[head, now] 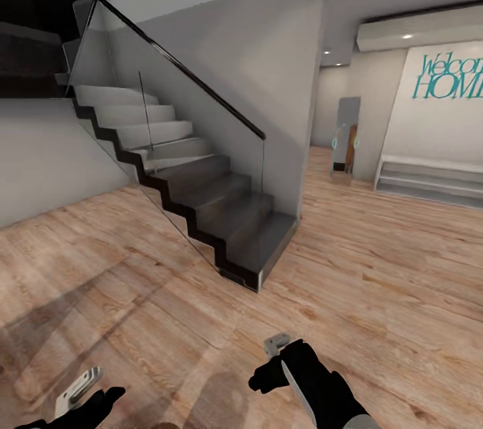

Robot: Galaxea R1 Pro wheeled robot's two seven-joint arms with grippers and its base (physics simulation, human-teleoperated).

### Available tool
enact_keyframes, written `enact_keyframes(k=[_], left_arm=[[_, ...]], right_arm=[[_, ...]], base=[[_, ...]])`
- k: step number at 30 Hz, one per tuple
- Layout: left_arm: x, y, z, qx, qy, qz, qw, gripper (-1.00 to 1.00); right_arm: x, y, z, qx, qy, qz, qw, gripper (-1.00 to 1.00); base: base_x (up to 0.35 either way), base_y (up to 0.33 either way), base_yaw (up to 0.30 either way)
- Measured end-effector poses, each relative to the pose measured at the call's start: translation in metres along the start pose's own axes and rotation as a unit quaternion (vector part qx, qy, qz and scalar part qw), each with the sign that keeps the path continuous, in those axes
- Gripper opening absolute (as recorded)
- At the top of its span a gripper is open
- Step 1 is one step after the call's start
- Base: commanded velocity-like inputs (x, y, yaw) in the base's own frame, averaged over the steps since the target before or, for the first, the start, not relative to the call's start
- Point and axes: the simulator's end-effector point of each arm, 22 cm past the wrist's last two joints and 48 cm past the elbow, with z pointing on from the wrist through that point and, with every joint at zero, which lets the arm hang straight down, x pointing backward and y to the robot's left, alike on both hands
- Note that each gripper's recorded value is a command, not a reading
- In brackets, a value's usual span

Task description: Put the three can of soda from the living room inside the tash can in the kitchen.

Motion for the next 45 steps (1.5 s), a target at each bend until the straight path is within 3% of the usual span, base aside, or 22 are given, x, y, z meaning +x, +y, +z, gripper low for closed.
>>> enact_keyframes(k=[5,10,15,21,25,27,30,44,45], left_arm=[[0.007,-0.008,0.002,0.007,0.007,0.001,0.9999,1.0],[0.005,-0.01,0.002,0.012,0.007,0.003,0.9999,1.0],[0.005,-0.01,0.004,0.013,0.009,0.003,0.9999,1.0],[0.014,-0.004,0.016,0.009,0.021,-0.001,0.9997,1.0],[0.025,-0.002,0.037,0.006,0.041,-0.01,0.9991,1.0],[0.034,-0.001,0.053,0.001,0.061,-0.018,0.998,1.0],[0.04,0.001,0.063,-0.001,0.069,-0.021,0.9974,1.0],[0.063,0.012,0.091,-0.007,0.086,-0.027,0.9959,1.0],[0.066,0.007,0.094,-0.005,0.088,-0.02,0.9959,1.0]], right_arm=[[0.004,-0.008,0.007,0.002,0.021,0.008,0.9997,1.0],[0.003,-0.021,0.007,-0.001,0.024,0.047,0.9986,1.0],[0.003,-0.026,0.007,-0.003,0.023,0.065,0.9976,1.0],[0.012,-0.018,0.019,-0.011,0.031,0.069,0.9971,1.0],[0.03,-0.007,0.035,-0.018,0.043,0.069,0.9965,1.0],[0.04,-0.012,0.044,-0.001,0.048,0.069,0.9965,1.0],[0.045,-0.016,0.05,0.013,0.05,0.069,0.9963,1.0],[0.06,-0.021,0.073,0.024,0.052,0.069,0.9959,1.0],[0.061,-0.021,0.075,0.024,0.052,0.07,0.9959,1.0]], base=[[0.0,0.0,0.298],[0.0,0.0,0.298],[0.0,0.0,0.298],[0.0,0.0,0.298],[0.0,0.0,0.298],[0.0,0.0,0.298],[0.0,0.0,0.298],[0.0,0.0,0.298],[0.0,0.0,0.297]])
